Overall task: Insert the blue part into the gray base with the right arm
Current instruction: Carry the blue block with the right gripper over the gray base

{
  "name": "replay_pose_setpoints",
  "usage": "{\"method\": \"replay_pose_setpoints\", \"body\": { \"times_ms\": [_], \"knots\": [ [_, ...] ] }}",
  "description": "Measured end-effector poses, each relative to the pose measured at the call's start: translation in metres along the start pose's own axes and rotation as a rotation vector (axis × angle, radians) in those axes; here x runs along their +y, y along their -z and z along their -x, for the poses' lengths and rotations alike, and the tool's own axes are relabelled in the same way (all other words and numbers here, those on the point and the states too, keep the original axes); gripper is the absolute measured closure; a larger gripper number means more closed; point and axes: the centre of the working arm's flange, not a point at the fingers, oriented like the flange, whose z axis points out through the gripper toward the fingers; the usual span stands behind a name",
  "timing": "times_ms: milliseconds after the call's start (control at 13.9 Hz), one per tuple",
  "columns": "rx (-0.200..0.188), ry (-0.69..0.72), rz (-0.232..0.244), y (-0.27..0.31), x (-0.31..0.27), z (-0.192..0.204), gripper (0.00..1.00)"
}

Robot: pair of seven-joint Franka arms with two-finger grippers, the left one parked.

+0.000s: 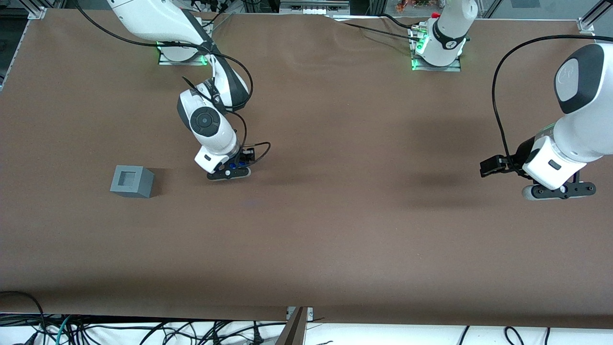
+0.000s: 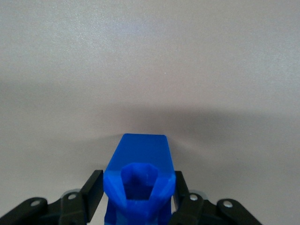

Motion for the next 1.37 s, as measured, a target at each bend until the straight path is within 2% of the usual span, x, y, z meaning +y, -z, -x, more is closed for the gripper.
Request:
{"method": "replay_pose_setpoints", "body": {
  "times_ms": [72,288,360,648,936,1224,1368],
  "knots": [
    [0.000,0.000,0.000,0.000,0.000,0.000,0.39],
    [0.000,0.008,0.001,0.000,0.001,-0.001,0.44],
    [0.000,0.016,0.001,0.000,0.002,-0.001,0.50],
    [0.012,0.043,0.003,0.007,0.011,-0.008,0.49],
    [-0.017,0.020,0.034,0.064,0.034,-0.030,0.49],
    [0.015,-0.014,0.060,0.125,0.103,-0.048,0.49],
    [-0.002,-0.013,0.073,0.146,0.142,-0.046,0.49]
  ]
}}
